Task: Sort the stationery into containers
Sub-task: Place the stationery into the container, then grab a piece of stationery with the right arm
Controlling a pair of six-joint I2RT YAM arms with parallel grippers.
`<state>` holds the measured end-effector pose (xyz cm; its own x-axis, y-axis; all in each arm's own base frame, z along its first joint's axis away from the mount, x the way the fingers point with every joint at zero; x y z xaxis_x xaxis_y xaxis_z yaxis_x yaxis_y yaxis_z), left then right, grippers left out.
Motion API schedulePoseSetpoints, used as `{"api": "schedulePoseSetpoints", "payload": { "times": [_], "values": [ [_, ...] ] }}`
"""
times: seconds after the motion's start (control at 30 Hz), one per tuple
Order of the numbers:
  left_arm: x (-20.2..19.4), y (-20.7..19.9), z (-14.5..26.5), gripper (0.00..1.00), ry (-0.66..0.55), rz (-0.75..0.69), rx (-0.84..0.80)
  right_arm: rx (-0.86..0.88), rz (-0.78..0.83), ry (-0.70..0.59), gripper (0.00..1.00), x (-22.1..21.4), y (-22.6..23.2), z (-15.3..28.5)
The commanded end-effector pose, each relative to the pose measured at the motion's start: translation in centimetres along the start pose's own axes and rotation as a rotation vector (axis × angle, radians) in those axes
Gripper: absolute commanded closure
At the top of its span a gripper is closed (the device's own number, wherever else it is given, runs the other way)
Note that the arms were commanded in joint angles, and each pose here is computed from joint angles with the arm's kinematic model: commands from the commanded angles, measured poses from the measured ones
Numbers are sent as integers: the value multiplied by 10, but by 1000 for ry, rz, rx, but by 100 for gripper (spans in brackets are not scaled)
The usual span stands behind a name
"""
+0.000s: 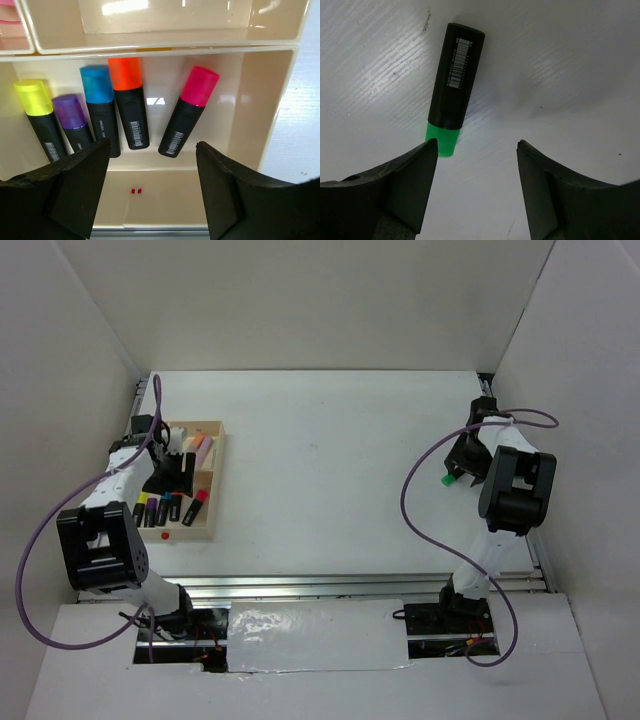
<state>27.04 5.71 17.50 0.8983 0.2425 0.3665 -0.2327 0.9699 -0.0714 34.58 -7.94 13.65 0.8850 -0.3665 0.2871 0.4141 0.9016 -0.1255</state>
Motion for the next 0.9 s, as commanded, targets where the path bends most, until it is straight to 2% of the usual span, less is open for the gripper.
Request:
{"api": "schedulePoseSetpoints", "payload": {
  "times": [0.0, 0.4, 0.5, 0.6, 0.63, 0.73, 0.87],
  "values": [
    [6, 2, 18, 19, -71, -7, -46, 0, -34, -18, 29, 16, 4, 5],
    [4, 13, 30, 18, -86, -5, -47, 16, -50, 75, 33, 25, 15, -12],
    [6, 19, 34, 18, -108, 11, -42, 27, -51, 85, 38, 25, 15, -13],
    [7, 21, 38, 18, -127, 17, -55, 45, -39, 91, 48, 24, 17, -15],
    [6, 20, 40, 18, -129, 17, -70, 50, -29, 99, 55, 23, 18, -17],
    [6, 22, 41, 19, -134, 17, -95, 68, -8, 119, 63, 21, 20, -23],
    [6, 24, 45, 18, -142, 17, -117, 90, 21, 138, 65, 18, 21, -27]
  ]
}}
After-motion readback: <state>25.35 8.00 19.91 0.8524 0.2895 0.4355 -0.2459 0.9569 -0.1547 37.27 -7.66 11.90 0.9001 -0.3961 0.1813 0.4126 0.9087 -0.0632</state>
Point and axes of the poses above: each gripper's point midway between its finger pads, its own z axis back along the fingers, its own y axis along the line the jaws close on, x = y × z, the point moved 10 cm from there along z, back along the fingers, and after that the axes turned 14 degrees about z, right-handed, at the moved point
